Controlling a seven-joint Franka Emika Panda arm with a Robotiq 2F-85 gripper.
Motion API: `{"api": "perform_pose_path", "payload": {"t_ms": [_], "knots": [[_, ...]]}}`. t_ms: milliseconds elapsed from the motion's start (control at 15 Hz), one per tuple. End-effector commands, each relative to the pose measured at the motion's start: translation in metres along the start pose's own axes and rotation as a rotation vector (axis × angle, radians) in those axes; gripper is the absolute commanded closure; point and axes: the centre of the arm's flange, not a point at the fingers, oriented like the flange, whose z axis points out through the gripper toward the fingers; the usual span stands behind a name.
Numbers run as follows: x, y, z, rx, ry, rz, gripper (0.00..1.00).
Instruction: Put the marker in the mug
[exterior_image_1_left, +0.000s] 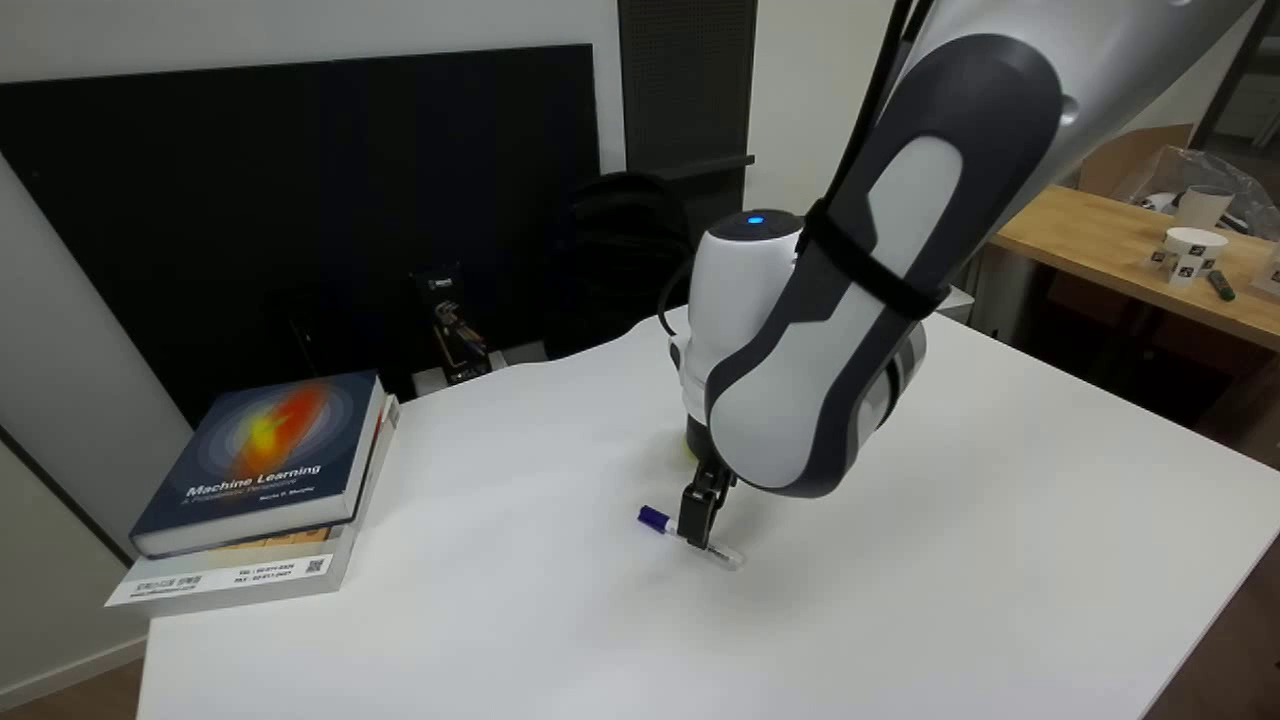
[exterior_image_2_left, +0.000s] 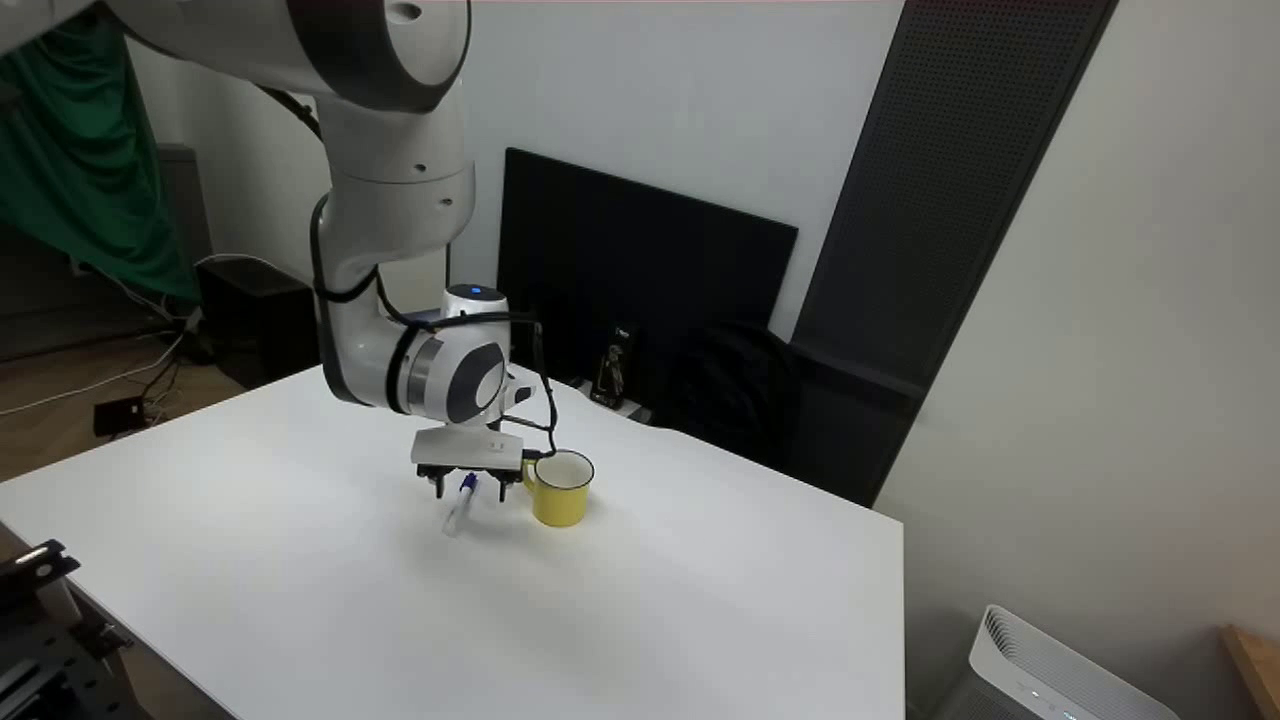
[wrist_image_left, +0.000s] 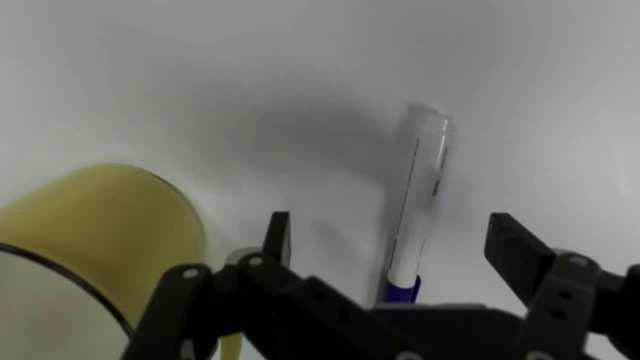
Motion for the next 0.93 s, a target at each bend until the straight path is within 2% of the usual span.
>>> {"api": "perform_pose_path", "payload": {"t_ms": [0,67,333,867], "knots": [[0.008,-0.002,0.006,-0.067,-0.028,0.107,0.0],[0.006,-0.004,0.007,-0.086,-0.033,0.128,0.0],[0.001,-0.017,0.015,-0.077,-0.06,0.171,0.0],[-0.005,-0.027,0.029,-0.047,-0.065,0.167,0.0]]}}
